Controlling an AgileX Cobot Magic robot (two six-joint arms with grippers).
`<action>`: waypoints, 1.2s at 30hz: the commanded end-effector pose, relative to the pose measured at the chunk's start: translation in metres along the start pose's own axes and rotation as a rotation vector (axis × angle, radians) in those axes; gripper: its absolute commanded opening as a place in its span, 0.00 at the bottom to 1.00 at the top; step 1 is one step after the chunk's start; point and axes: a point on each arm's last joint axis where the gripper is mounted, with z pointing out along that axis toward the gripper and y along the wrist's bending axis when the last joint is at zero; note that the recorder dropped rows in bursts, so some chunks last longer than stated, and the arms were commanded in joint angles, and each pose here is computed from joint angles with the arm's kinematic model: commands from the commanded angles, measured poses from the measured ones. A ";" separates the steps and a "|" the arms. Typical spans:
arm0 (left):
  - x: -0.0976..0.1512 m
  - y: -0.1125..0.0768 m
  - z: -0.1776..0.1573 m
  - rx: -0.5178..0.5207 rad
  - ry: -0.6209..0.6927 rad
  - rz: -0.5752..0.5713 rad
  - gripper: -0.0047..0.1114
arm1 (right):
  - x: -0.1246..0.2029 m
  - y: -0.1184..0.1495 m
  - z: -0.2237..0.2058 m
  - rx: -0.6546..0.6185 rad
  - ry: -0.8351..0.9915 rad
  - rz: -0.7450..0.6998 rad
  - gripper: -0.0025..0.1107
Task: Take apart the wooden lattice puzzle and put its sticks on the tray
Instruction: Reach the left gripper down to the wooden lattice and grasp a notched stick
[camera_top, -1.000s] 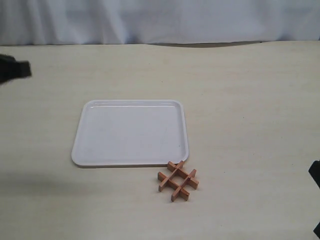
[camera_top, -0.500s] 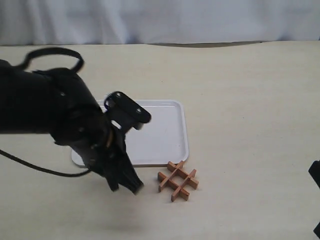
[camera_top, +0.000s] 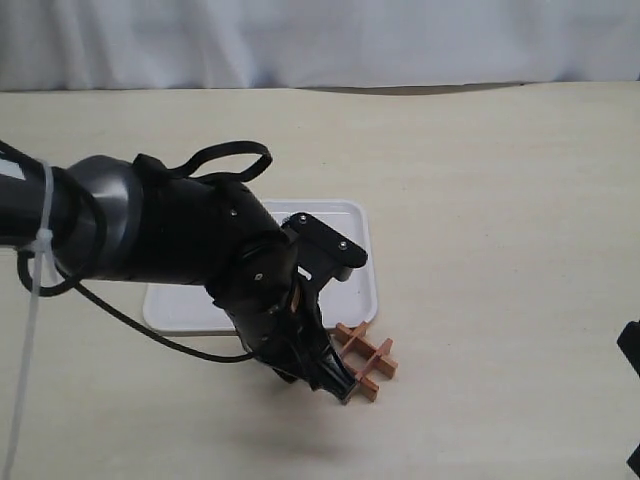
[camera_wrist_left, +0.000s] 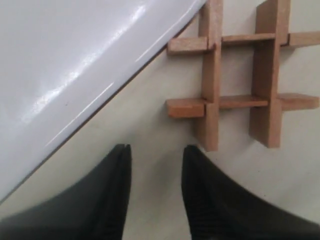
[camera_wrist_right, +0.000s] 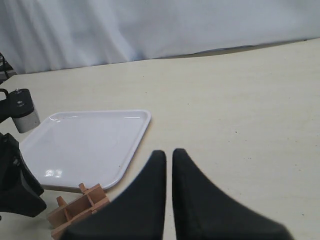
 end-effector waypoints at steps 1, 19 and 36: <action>-0.004 -0.005 0.007 0.038 -0.021 0.012 0.39 | 0.000 0.000 0.000 0.000 -0.001 -0.009 0.06; -0.013 -0.032 -0.010 0.054 -0.013 0.224 0.39 | 0.000 0.000 0.000 0.000 -0.001 -0.009 0.06; -0.021 -0.030 0.014 -0.035 -0.093 0.365 0.17 | 0.000 0.000 0.000 0.000 -0.001 -0.009 0.06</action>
